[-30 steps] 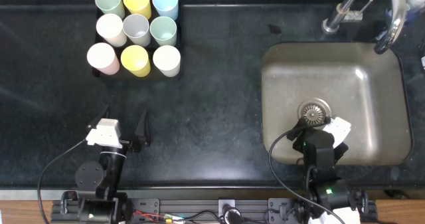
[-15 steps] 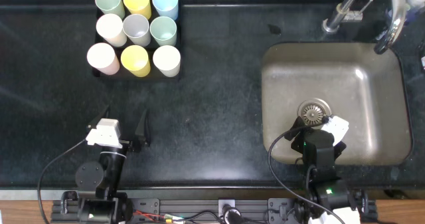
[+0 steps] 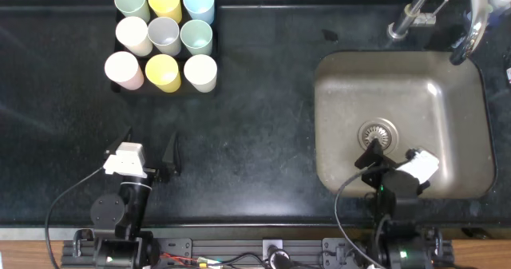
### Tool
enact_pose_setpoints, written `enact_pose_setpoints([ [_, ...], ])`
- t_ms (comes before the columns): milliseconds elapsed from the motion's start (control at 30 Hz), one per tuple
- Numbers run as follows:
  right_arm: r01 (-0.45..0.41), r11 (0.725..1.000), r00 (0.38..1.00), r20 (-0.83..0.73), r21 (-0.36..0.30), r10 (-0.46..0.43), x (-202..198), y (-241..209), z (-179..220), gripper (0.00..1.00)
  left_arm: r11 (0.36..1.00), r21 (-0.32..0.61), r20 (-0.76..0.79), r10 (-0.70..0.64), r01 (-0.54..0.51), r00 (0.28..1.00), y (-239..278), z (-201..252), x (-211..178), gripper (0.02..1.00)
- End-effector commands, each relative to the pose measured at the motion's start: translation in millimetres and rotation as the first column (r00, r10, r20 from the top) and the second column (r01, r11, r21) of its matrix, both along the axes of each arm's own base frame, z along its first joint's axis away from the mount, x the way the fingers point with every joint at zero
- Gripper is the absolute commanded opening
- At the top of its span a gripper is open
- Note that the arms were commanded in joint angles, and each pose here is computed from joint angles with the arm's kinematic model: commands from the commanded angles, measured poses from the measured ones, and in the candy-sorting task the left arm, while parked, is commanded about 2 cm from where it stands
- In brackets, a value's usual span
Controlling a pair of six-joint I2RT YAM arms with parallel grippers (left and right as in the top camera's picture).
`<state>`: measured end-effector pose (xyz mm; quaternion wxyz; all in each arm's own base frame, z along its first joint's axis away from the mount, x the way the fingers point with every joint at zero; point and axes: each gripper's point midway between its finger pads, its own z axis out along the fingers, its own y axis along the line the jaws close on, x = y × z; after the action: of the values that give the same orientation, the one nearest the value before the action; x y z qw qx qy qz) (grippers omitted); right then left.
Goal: Store Cups
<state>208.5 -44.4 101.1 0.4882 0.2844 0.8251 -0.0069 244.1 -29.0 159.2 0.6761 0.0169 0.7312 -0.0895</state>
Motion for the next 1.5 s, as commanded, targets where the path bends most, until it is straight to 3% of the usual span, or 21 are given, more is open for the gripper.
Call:
enact_pose_setpoints([
  [33, 0.0, 1.0, 1.0, -0.011, -0.004, 0.0, -6, -1, -9, 0.996, 1.0, 0.014, 0.005, 0.003, -0.003, 1.0, 1, 0, 0, 1.0],
  [233, -0.062, 0.998, 0.998, 0.009, 0.025, 0.061, -1, 12, -14, 0.996, 1.0, 0.014, 0.005, 0.003, -0.003, 1.0, 1, 0, 0, 0.998],
  [700, -0.065, 0.997, 0.984, 0.17, 0.03, 0.059, 5, 12, 16, 0.998, 1.0, 0.014, 0.005, 0.003, -0.003, 1.0, 1, 0, 0, 1.0],
  [900, -0.07, 0.997, 0.941, 0.334, 0.034, 0.055, 22, 14, 43, 0.998, 1.0, 0.014, 0.005, 0.003, -0.003, 1.0, 1, 0, 0, 1.0],
  [1100, -0.068, 0.997, 0.936, 0.348, 0.034, 0.052, 23, 13, 46, 1.0, 1.0, 0.014, 0.005, 0.003, -0.003, 1.0, 1, 0, 0, 1.0],
  [1333, -0.048, 0.998, 0.884, 0.467, 0.037, 0.026, 25, 8, 73, 0.998, 1.0, 0.014, 0.005, 0.003, -0.003, 1.0, 1, 0, 0, 1.0],
  [1500, -0.054, 0.998, 0.802, 0.597, 0.039, 0.021, 27, 8, 105, 0.998, 1.0, 0.014, 0.005, 0.003, -0.003, 1.0, 1, 0, 0, 1.0],
])
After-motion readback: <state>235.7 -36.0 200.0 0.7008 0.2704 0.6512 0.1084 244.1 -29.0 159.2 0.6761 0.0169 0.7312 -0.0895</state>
